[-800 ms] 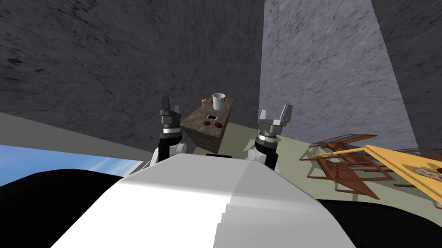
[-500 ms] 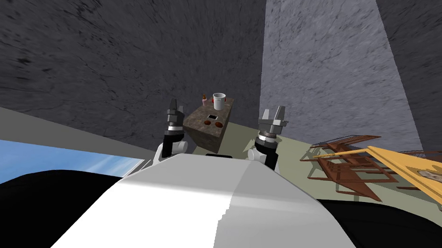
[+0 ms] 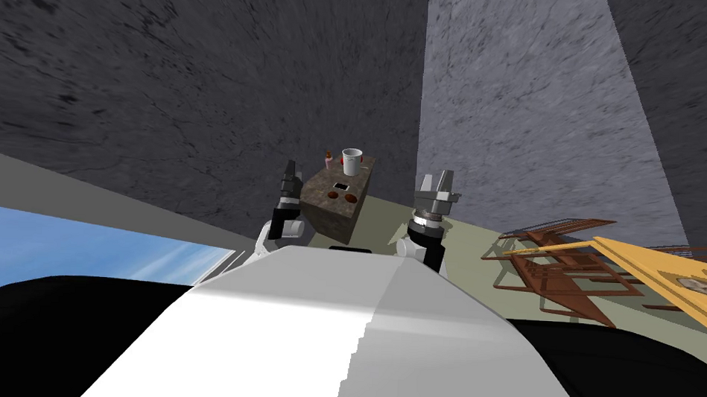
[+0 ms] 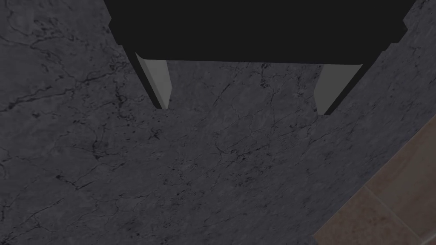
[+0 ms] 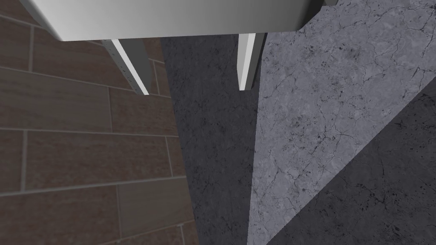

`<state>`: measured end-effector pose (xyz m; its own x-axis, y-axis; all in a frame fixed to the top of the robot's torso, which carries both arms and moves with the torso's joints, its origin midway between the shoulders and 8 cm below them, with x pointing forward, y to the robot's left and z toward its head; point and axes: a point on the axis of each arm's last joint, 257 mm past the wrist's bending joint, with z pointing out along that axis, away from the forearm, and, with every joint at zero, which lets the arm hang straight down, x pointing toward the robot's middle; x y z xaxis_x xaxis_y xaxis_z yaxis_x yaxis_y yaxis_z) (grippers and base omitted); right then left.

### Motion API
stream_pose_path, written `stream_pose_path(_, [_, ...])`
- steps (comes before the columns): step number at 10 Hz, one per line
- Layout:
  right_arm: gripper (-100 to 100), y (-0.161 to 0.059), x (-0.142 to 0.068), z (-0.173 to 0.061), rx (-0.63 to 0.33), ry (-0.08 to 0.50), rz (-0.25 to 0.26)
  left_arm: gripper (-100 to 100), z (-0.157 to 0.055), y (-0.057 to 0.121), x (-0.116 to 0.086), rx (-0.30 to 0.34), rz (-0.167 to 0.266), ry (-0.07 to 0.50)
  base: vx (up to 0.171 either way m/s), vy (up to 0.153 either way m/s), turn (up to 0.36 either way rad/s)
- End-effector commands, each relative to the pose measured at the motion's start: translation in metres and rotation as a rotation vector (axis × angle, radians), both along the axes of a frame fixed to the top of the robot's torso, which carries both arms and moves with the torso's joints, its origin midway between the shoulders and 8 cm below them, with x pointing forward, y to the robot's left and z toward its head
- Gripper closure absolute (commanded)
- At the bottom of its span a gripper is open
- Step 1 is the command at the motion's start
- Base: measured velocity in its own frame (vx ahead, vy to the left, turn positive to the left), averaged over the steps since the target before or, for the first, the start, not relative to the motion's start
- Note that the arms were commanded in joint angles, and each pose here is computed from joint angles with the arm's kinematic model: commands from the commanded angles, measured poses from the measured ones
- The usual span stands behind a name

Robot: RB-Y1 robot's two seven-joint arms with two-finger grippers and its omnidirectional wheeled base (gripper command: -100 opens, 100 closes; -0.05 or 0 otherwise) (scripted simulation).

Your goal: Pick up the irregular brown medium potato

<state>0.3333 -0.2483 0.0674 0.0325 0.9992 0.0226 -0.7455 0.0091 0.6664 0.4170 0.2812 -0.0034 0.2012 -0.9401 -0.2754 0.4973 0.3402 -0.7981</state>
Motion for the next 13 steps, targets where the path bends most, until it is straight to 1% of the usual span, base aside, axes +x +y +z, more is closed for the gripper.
stream_pose_path(1, [0, 0.0, 0.0, 0.0, 0.0, 0.0, 0.0, -100, -0.013, 0.0, 0.02, -0.01, -0.012, 0.05, -0.045, -0.005, 0.054])
stream_pose_path(2, [0, 0.0, 0.0, 0.0, 0.0, 0.0, 0.0, -100, -0.02, 0.002, 0.023, -0.012, -0.01, 0.065, -0.031, -0.006, 0.016])
stream_pose_path(4, [0, 0.0, 0.0, 0.0, 0.0, 0.0, 0.0, -100, -0.036, 0.002, 0.051, -0.022, -0.023, 0.126, -0.028, -0.01, 0.047])
stream_pose_path(5, [0, 0.0, 0.0, 0.0, 0.0, 0.0, 0.0, -100, -0.045, 0.003, 0.055, -0.025, -0.021, 0.146, -0.025, -0.008, 0.031])
stream_pose_path(6, [0, 0.0, 0.0, 0.0, 0.0, 0.0, 0.0, -100, -0.049, 0.002, 0.07, -0.03, -0.028, 0.172, -0.021, -0.006, 0.051])
stream_pose_path(7, [0, 0.0, 0.0, 0.0, 0.0, 0.0, 0.0, -100, -0.058, 0.004, 0.072, -0.032, -0.025, 0.189, -0.014, -0.006, 0.018])
stream_pose_path(8, [0, 0.0, 0.0, 0.0, 0.0, 0.0, 0.0, -100, -0.063, 0.003, 0.087, -0.039, -0.03, 0.218, -0.018, -0.008, 0.055])
stream_pose_path(9, [0, 0.0, 0.0, 0.0, 0.0, 0.0, 0.0, -100, -0.071, 0.004, 0.089, -0.041, -0.028, 0.233, -0.014, -0.007, 0.023])
stream_pose_path(10, [0, 0.0, 0.0, 0.0, 0.0, 0.0, 0.0, -100, -0.079, 0.004, 0.105, -0.049, -0.031, 0.27, -0.015, -0.006, 0.061])
stream_pose_path(11, [0, 0.0, 0.0, 0.0, 0.0, 0.0, 0.0, -100, -0.084, 0.005, 0.106, -0.05, -0.03, 0.279, -0.014, -0.006, 0.026])
stream_pose_path(12, [0, 0.0, 0.0, 0.0, 0.0, 0.0, 0.0, -100, -0.088, 0.004, 0.119, -0.058, -0.032, 0.309, -0.021, -0.003, 0.051])
stream_pose_path(13, [0, 0.0, 0.0, 0.0, 0.0, 0.0, 0.0, -100, -0.096, 0.005, 0.123, -0.06, -0.031, 0.325, -0.019, -0.004, 0.03])
